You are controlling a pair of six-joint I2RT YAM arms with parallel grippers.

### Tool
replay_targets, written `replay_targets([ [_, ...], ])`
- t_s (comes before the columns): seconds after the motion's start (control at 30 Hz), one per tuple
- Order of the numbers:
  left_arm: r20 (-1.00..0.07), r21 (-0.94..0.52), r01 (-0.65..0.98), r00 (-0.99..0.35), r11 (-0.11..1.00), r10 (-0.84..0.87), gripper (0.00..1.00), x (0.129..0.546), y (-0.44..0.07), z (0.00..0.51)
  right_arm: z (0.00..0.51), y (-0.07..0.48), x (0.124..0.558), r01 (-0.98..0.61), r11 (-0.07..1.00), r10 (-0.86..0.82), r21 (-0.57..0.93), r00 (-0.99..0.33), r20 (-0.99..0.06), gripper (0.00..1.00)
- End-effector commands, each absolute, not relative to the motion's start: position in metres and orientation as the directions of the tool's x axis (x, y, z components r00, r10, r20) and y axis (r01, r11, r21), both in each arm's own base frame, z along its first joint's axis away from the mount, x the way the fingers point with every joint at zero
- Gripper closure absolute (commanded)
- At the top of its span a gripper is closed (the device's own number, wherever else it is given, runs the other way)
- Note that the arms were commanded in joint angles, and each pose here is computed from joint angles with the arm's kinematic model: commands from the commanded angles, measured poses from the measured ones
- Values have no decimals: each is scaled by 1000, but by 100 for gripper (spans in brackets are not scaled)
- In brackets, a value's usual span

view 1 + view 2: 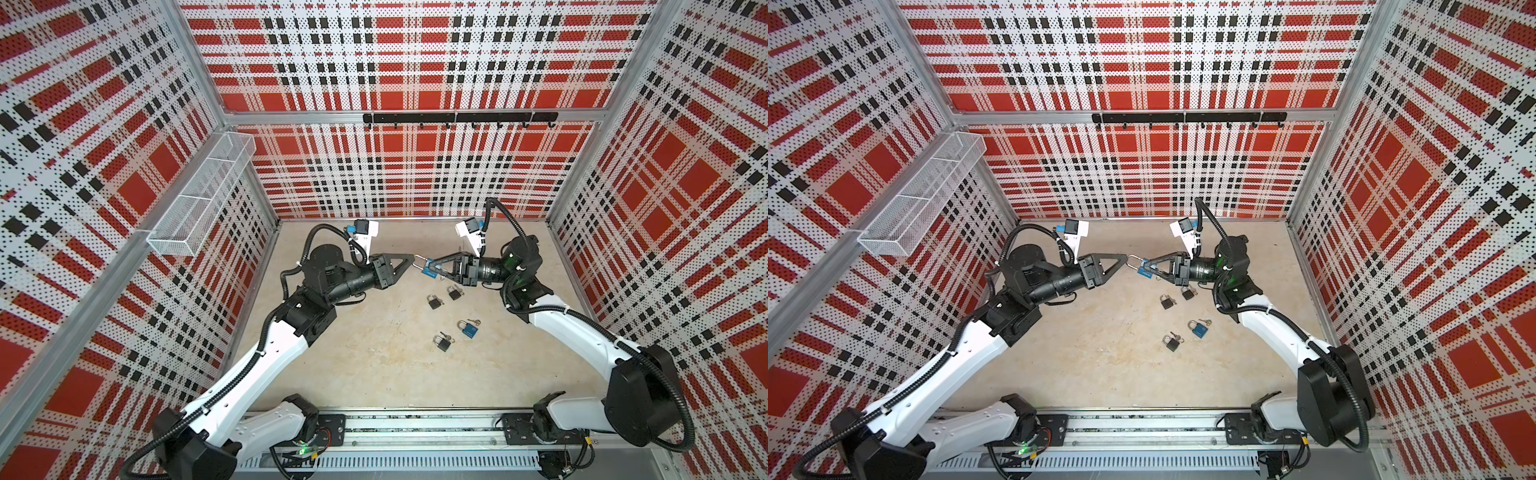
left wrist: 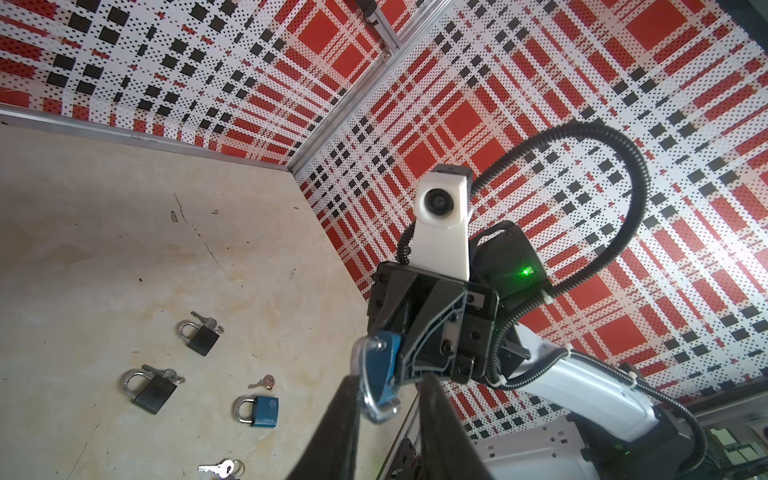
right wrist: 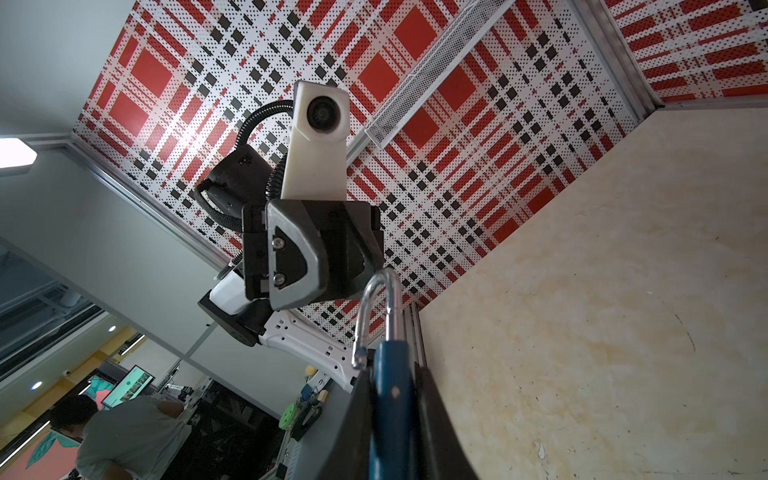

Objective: Lock with the key

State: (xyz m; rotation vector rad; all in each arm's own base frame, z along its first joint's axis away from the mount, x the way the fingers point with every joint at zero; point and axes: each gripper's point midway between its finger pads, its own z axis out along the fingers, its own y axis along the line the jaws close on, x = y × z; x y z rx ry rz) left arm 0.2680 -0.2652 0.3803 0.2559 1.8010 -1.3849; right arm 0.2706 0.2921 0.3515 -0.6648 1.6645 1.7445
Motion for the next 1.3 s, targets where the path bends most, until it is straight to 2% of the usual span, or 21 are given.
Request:
replay_targets([
  [0.0, -731, -682, 637, -602, 358, -322, 72, 267, -267, 393, 370, 293, 264, -792, -40, 112, 610, -610, -784, 100],
  [0.97, -720, -694, 606, -598, 390, -353, 73, 279, -255, 388, 375, 295, 260, -796, -57, 101, 603, -605, -790, 100],
  [1.27, -716, -697, 606, -610, 382, -339, 67, 279, -260, 386, 377, 296, 260, -797, -60, 100, 601, -604, -791, 100],
])
